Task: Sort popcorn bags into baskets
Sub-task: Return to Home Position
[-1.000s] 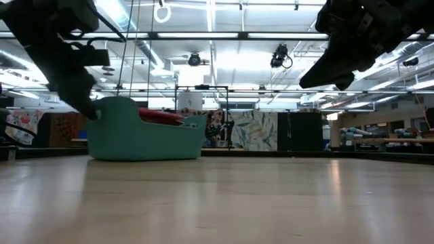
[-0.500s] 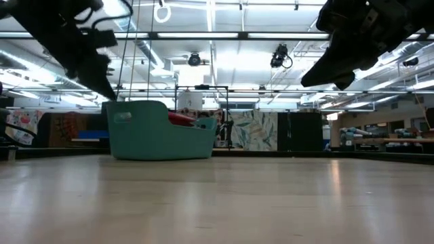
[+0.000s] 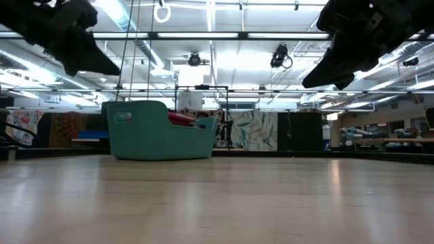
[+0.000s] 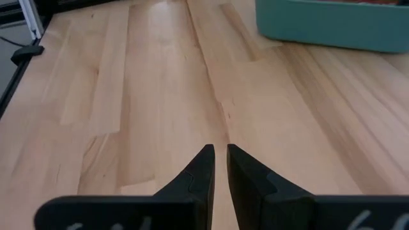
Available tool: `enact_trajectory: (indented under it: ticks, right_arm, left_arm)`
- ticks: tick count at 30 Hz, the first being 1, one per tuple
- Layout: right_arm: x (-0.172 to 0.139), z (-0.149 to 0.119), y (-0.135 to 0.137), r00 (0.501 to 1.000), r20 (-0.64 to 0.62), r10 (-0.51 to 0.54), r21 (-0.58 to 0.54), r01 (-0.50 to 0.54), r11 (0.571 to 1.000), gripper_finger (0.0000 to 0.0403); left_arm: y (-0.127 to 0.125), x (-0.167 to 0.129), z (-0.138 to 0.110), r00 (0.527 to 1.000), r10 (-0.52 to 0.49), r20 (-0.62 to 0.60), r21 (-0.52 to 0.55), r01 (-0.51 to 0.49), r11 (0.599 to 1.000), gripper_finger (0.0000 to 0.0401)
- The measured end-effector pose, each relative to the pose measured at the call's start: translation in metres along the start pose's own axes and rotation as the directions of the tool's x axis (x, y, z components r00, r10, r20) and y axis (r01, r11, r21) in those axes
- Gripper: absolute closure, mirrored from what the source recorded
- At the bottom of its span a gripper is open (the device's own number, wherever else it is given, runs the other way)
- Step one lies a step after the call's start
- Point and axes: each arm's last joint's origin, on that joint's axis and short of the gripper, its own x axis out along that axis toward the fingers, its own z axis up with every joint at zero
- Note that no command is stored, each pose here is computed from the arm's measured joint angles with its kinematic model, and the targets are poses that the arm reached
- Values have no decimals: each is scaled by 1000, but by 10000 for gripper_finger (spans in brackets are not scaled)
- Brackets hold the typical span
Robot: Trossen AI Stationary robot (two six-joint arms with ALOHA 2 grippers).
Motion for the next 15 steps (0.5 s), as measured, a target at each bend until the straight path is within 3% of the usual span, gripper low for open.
enact_trajectory:
  ticks: [6,15]
  right_arm:
    - [-8,1,-10,999,34,-7,5,6,1000,355]
    - [-27,-4,-34,985,170,-17,51,8,999,355]
  left_arm:
    - [11,-3,-24,986,-133,103,-86,142,986,397]
    - [31,-10,-32,954,-151,261,-112,185,976,399]
